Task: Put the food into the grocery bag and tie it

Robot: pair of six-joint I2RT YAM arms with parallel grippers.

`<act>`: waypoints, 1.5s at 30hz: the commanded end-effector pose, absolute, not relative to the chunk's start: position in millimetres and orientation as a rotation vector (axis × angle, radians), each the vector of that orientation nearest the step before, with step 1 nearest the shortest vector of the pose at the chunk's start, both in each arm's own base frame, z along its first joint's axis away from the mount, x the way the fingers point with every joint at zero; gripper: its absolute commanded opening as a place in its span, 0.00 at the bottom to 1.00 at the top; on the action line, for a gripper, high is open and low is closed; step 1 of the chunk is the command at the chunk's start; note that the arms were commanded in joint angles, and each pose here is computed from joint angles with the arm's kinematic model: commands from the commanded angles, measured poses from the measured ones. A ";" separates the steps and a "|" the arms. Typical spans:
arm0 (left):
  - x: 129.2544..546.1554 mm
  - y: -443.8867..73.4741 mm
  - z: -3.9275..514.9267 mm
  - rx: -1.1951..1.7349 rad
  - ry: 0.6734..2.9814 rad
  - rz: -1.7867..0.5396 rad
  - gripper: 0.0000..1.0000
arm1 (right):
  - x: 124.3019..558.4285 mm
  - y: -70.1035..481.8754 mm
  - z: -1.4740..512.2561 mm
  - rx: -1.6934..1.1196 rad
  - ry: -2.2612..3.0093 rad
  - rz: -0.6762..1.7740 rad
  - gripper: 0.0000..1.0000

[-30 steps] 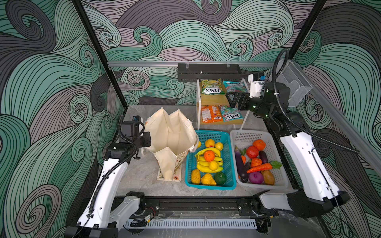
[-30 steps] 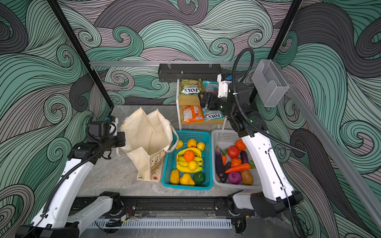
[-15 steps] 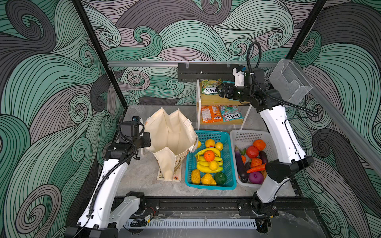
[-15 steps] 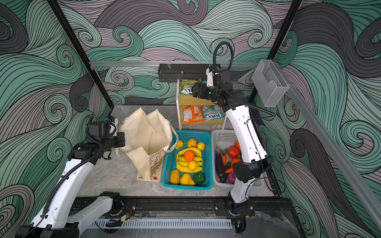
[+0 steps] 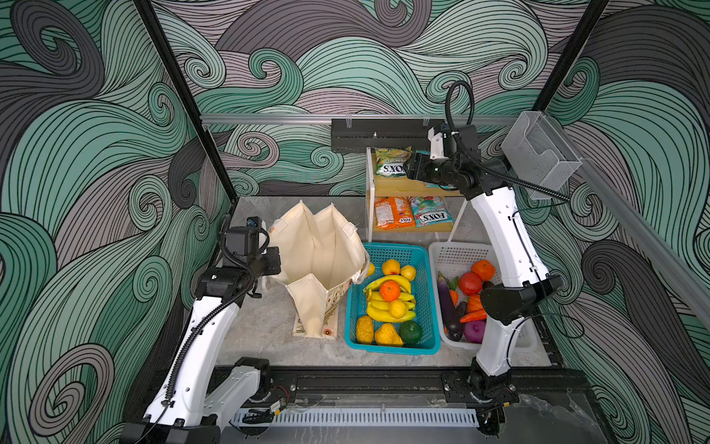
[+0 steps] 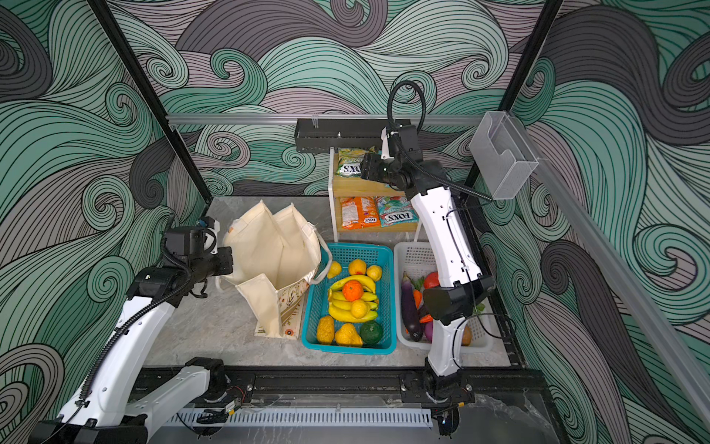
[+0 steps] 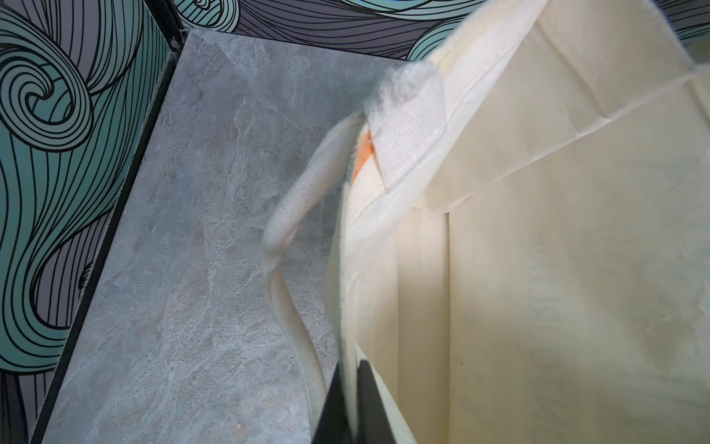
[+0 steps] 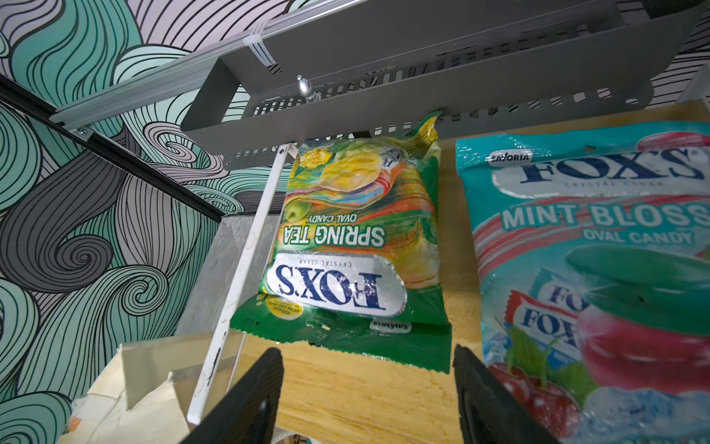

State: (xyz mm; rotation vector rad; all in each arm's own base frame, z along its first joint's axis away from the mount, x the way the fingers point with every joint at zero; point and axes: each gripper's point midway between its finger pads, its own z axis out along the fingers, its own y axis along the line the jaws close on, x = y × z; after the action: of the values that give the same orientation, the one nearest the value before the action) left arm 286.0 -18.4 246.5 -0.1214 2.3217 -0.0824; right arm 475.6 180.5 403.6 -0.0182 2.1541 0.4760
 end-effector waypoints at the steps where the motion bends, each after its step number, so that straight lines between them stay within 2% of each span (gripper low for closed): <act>1: 287.1 -11.9 257.4 -0.127 2.274 -0.048 0.00 | 486.5 176.9 396.8 0.027 2.165 0.465 0.68; 11: 287.2 -12.1 256.8 -0.125 2.275 -0.048 0.00 | 501.7 175.7 376.9 0.103 2.204 0.496 0.64; 16: 286.5 -12.3 258.2 -0.124 2.270 -0.052 0.00 | 494.5 175.8 388.0 0.093 2.182 0.518 0.65; 29: 286.0 -13.3 258.7 -0.122 2.269 -0.059 0.00 | 452.0 186.4 428.9 -0.032 2.075 0.600 0.66; 37: 285.3 -12.2 259.8 -0.125 2.263 -0.052 0.00 | 435.5 192.1 428.1 -0.066 2.087 0.631 0.67; 45: 285.1 -12.9 260.7 -0.122 2.260 -0.058 0.00 | 388.0 214.0 427.9 -0.330 2.072 0.770 0.59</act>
State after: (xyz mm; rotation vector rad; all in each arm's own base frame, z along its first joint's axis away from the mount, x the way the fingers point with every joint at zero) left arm 283.5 -18.1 248.5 -0.1134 2.3116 -0.0800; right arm 416.0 202.8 404.3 -0.1699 2.1540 0.6954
